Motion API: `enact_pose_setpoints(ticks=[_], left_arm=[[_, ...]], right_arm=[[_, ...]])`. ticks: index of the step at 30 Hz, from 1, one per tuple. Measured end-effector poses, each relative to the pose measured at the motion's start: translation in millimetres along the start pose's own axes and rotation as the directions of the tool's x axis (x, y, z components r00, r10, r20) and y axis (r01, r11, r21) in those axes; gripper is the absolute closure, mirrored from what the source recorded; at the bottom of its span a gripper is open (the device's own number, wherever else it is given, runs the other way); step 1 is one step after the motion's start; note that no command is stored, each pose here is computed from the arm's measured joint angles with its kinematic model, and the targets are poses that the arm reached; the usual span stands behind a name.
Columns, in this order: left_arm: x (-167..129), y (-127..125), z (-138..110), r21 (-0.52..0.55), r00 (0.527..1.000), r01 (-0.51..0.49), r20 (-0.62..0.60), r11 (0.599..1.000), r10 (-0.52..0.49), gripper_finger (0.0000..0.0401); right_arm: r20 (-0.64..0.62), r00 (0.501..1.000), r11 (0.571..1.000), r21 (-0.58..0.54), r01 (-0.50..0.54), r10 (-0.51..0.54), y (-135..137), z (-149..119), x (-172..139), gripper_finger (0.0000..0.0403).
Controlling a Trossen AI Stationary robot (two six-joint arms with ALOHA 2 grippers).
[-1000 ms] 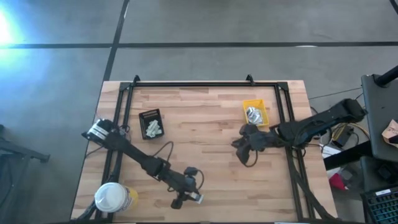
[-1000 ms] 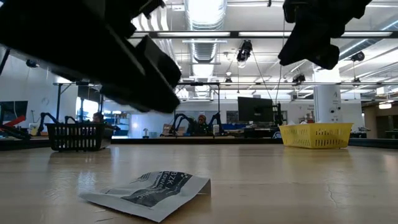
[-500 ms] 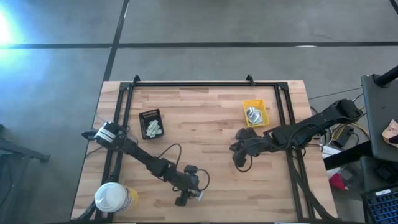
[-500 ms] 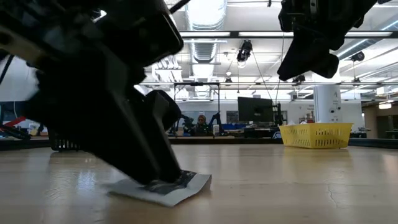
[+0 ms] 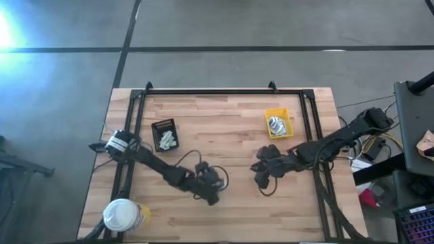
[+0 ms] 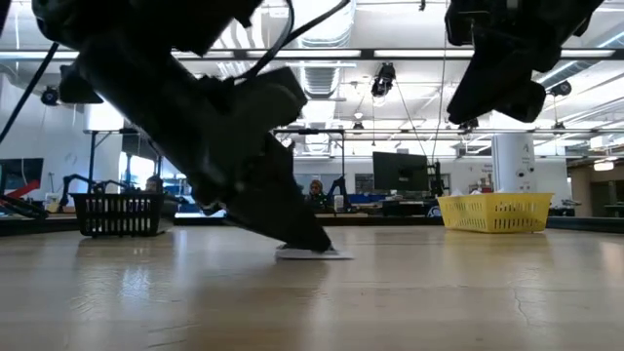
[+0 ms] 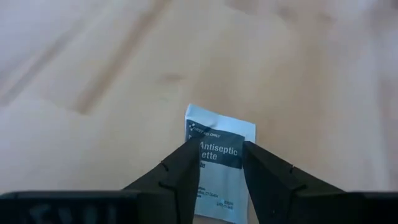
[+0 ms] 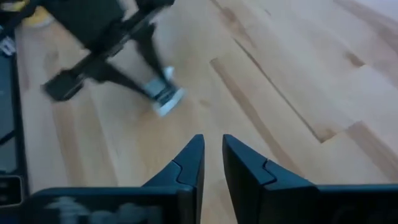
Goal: Pick & Place First Aid Supplies
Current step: Put the black pad into the yellow bin
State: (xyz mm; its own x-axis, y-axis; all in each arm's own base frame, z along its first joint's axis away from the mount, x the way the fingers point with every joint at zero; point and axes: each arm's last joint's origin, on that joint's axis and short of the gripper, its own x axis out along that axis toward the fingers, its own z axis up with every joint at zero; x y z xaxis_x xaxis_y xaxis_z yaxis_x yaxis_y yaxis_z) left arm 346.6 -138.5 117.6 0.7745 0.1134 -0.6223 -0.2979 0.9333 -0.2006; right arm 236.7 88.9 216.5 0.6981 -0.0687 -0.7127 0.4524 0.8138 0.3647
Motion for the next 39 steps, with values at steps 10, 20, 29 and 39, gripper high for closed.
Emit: enact_pose_setpoints(ticks=[10,20,29,39], left_arm=[[3.1,10.5,9.6,-0.186,0.981,-0.127,0.12,0.974,0.151,0.0264],[-21.9,3.0,19.6,0.018,0.996,-0.072,0.059,0.997,0.071,0.0264],[-24.9,7.8,16.5,0.266,0.994,-0.109,0.008,0.958,0.111,0.028],[-24.4,9.9,17.0,0.337,0.993,-0.113,0.003,0.935,0.119,0.0394]], right_arm=[[0.013,0.999,0.999,0.011,-0.036,0.035,13.5,-9.4,29.8,0.0349],[-0.031,0.999,0.998,0.063,-0.024,0.026,22.7,-16.2,57.6,0.035],[-0.014,0.999,0.999,-0.005,-0.04,0.04,40.0,-5.8,66.5,0.0349],[0.007,0.999,0.998,-0.041,-0.037,0.037,55.6,9.3,82.7,0.0349]])
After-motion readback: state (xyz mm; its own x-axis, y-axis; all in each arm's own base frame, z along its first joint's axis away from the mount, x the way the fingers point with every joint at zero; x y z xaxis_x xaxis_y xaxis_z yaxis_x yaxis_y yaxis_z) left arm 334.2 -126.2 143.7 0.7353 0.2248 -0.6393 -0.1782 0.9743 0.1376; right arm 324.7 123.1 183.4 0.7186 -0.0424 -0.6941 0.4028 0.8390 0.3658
